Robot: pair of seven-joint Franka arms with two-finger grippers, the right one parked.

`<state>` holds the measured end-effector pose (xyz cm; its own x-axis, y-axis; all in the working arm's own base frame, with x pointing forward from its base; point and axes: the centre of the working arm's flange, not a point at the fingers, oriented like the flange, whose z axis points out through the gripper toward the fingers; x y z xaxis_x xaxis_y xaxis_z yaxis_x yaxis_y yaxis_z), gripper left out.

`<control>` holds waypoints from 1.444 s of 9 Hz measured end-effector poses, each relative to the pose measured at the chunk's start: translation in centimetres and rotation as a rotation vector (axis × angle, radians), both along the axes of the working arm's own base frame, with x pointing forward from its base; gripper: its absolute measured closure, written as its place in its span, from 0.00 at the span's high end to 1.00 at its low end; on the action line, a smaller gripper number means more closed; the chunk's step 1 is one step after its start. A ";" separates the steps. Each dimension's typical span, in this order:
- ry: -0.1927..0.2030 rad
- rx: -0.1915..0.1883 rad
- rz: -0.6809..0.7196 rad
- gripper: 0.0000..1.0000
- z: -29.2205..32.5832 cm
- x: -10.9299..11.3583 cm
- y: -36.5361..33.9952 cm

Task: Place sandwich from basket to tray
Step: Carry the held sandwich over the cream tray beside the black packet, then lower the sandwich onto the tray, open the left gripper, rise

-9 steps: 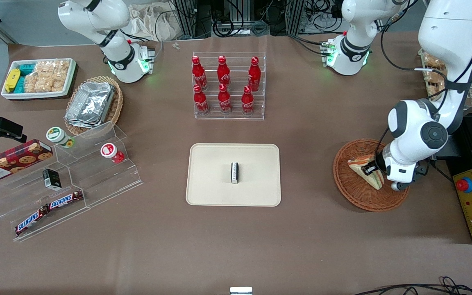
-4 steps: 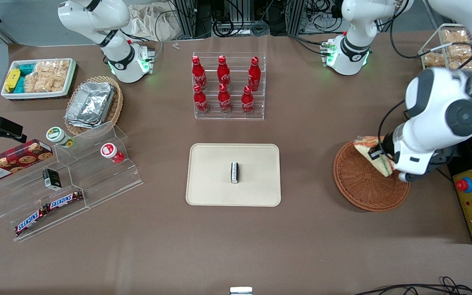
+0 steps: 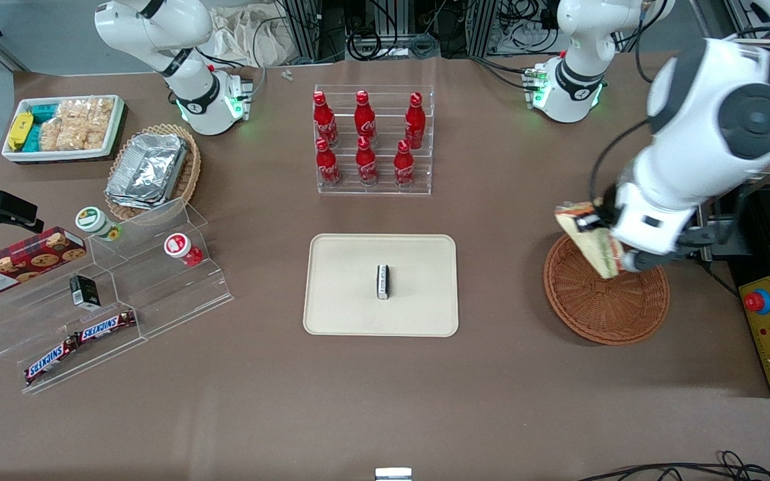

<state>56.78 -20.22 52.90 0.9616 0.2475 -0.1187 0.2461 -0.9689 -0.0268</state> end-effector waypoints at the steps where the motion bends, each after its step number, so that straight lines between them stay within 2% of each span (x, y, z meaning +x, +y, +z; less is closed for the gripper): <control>1: 0.032 -0.013 -0.088 0.16 -2.1 -0.8 -3.4; 2: 0.048 -0.021 -0.164 0.16 -5.1 -1.2 -6.9; 3: 0.043 -0.029 -0.229 0.16 -8.3 -1.4 -10.3; 4: 0.018 -0.037 -0.284 0.15 -11.5 -1.5 -13.3; 7: -0.076 -0.038 -0.322 0.15 -19.0 -1.7 -18.7; 10: -0.134 -0.002 -0.329 0.15 -25.2 -1.8 -20.6; 13: -0.105 -0.006 -0.340 0.18 -28.5 -2.7 -21.6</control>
